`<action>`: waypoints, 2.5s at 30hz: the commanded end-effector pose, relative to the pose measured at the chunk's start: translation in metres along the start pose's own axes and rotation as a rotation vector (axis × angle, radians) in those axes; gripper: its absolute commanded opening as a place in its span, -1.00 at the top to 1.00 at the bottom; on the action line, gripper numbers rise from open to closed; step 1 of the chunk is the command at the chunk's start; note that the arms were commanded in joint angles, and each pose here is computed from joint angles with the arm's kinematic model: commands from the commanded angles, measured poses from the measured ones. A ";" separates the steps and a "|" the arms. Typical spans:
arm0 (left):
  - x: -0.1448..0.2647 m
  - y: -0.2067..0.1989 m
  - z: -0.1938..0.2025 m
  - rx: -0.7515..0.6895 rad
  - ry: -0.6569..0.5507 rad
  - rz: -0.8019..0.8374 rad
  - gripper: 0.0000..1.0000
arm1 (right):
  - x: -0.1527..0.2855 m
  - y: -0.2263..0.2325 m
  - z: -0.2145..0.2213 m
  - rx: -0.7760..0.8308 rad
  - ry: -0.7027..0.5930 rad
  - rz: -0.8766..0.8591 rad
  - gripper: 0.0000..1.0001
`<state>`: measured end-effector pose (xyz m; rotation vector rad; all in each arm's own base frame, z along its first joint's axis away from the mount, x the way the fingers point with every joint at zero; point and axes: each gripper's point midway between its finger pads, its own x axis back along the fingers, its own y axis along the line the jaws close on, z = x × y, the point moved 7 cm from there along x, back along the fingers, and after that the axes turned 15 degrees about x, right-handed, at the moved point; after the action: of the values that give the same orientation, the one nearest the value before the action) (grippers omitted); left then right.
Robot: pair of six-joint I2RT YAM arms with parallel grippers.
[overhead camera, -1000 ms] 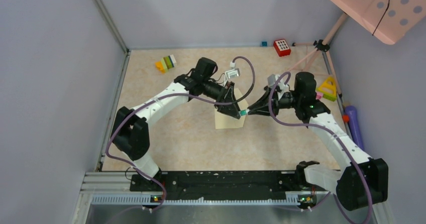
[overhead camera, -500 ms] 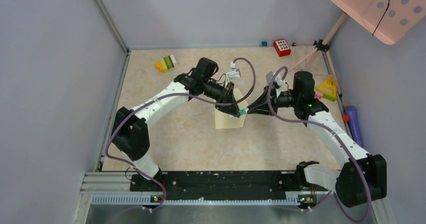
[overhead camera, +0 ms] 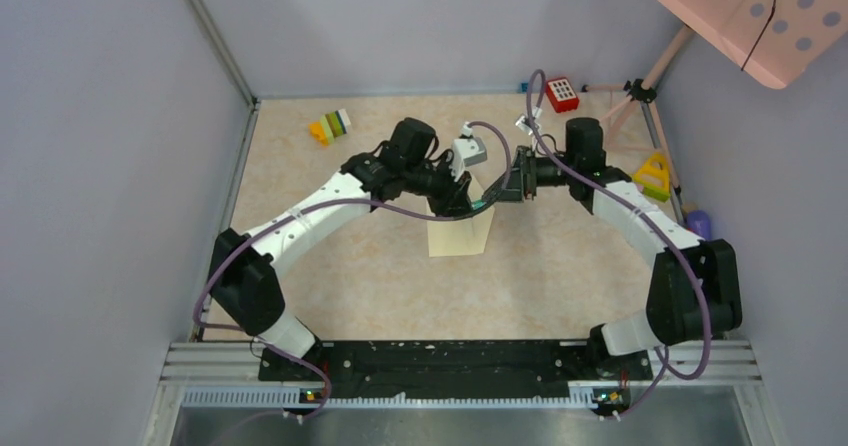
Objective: Place the letter into the envelope and seal it
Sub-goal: Unscrew the solid glue.
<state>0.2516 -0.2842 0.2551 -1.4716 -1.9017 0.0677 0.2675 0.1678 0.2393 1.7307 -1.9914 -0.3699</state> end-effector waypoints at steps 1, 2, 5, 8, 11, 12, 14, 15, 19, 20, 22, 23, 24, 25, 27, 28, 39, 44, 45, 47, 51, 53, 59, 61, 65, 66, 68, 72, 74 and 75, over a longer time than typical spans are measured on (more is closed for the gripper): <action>0.003 -0.004 -0.006 -0.081 -0.030 -0.058 1.00 | 0.007 0.011 -0.026 0.062 -0.052 -0.020 0.03; 0.003 -0.005 -0.005 -0.076 -0.022 -0.044 1.00 | 0.010 0.013 -0.027 0.122 -0.057 -0.024 -0.02; 0.004 -0.013 -0.004 -0.062 0.000 0.048 1.00 | 0.025 0.022 -0.025 0.363 -0.070 -0.008 -0.15; 0.005 -0.022 -0.001 -0.039 0.027 0.155 1.00 | 0.034 0.028 -0.013 0.674 -0.074 0.019 -0.21; 0.006 -0.028 0.003 -0.011 0.049 0.244 1.00 | 0.038 0.035 0.005 0.958 -0.091 0.015 -0.31; 0.006 -0.030 0.005 -0.003 0.057 0.271 1.00 | 0.039 0.037 0.009 1.028 -0.105 0.015 -0.35; 0.006 -0.033 0.007 0.014 0.068 0.315 1.00 | 0.040 0.042 0.019 1.124 -0.132 0.000 -0.41; 0.005 -0.035 0.009 0.022 0.075 0.342 1.00 | 0.040 0.044 0.023 1.168 -0.139 -0.008 -0.42; 0.001 -0.038 0.015 0.063 0.094 0.419 1.00 | 0.038 0.047 0.034 1.233 -0.150 -0.073 -0.39; -0.001 -0.038 0.017 0.075 0.101 0.431 1.00 | 0.038 0.048 0.035 1.241 -0.149 -0.091 -0.37; -0.005 -0.035 0.019 0.093 0.115 0.440 1.00 | 0.037 0.050 0.038 1.259 -0.152 -0.125 -0.34; -0.007 -0.034 0.020 0.099 0.120 0.441 1.00 | 0.037 0.051 0.040 1.260 -0.156 -0.142 -0.33; -0.008 -0.033 0.021 0.106 0.124 0.443 1.00 | 0.037 0.052 0.041 1.262 -0.157 -0.147 -0.32; -0.010 -0.032 0.023 0.111 0.129 0.446 1.00 | 0.037 0.053 0.042 1.267 -0.157 -0.149 -0.30; -0.012 -0.031 0.024 0.121 0.136 0.458 1.00 | 0.035 0.054 0.042 1.270 -0.155 -0.150 -0.26; -0.013 -0.031 0.024 0.127 0.139 0.464 1.00 | 0.034 0.055 0.042 1.272 -0.155 -0.154 -0.24; -0.018 -0.029 0.026 0.152 0.152 0.474 1.00 | 0.023 0.057 0.047 1.257 -0.144 -0.198 0.03; -0.017 -0.030 0.025 0.144 0.148 0.476 1.00 | 0.022 0.055 0.049 1.243 -0.140 -0.201 0.19; -0.017 -0.030 0.024 0.142 0.147 0.477 1.00 | 0.021 0.055 0.049 1.241 -0.139 -0.202 0.20; -0.016 -0.030 0.024 0.139 0.148 0.472 1.00 | 0.021 0.054 0.049 1.233 -0.139 -0.206 0.23; -0.017 -0.030 0.026 0.123 0.152 0.456 1.00 | 0.019 0.055 0.049 1.217 -0.142 -0.224 0.35; -0.017 -0.030 0.026 0.115 0.155 0.450 1.00 | 0.018 0.055 0.050 1.210 -0.145 -0.234 0.41; -0.015 -0.029 0.021 0.085 0.143 0.407 1.00 | 0.017 0.058 0.049 1.158 -0.142 -0.259 0.73; -0.013 -0.026 0.017 0.060 0.124 0.354 1.00 | 0.017 0.057 0.047 1.094 -0.134 -0.263 0.82; -0.008 -0.014 0.007 0.002 0.058 0.168 1.00 | 0.014 0.053 0.037 0.905 -0.101 -0.254 0.89; -0.005 -0.012 0.003 -0.014 0.033 0.120 1.00 | 0.013 0.050 0.034 0.850 -0.091 -0.249 0.90; -0.002 -0.006 0.000 -0.035 0.000 0.032 1.00 | 0.011 0.044 0.028 0.736 -0.069 -0.228 0.91; 0.004 0.004 -0.004 -0.057 -0.059 -0.089 1.00 | 0.005 0.032 0.016 0.500 -0.037 -0.178 0.76; 0.006 0.008 -0.006 -0.065 -0.086 -0.141 1.00 | 0.002 0.026 0.009 0.363 -0.036 -0.148 0.65; 0.007 0.009 -0.005 -0.067 -0.092 -0.158 1.00 | 0.000 0.023 0.005 0.301 -0.035 -0.139 0.62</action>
<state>0.2341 -0.2841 0.2516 -1.5220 -1.8309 0.0651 0.2372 0.1611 0.2246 2.2127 -2.1440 0.1604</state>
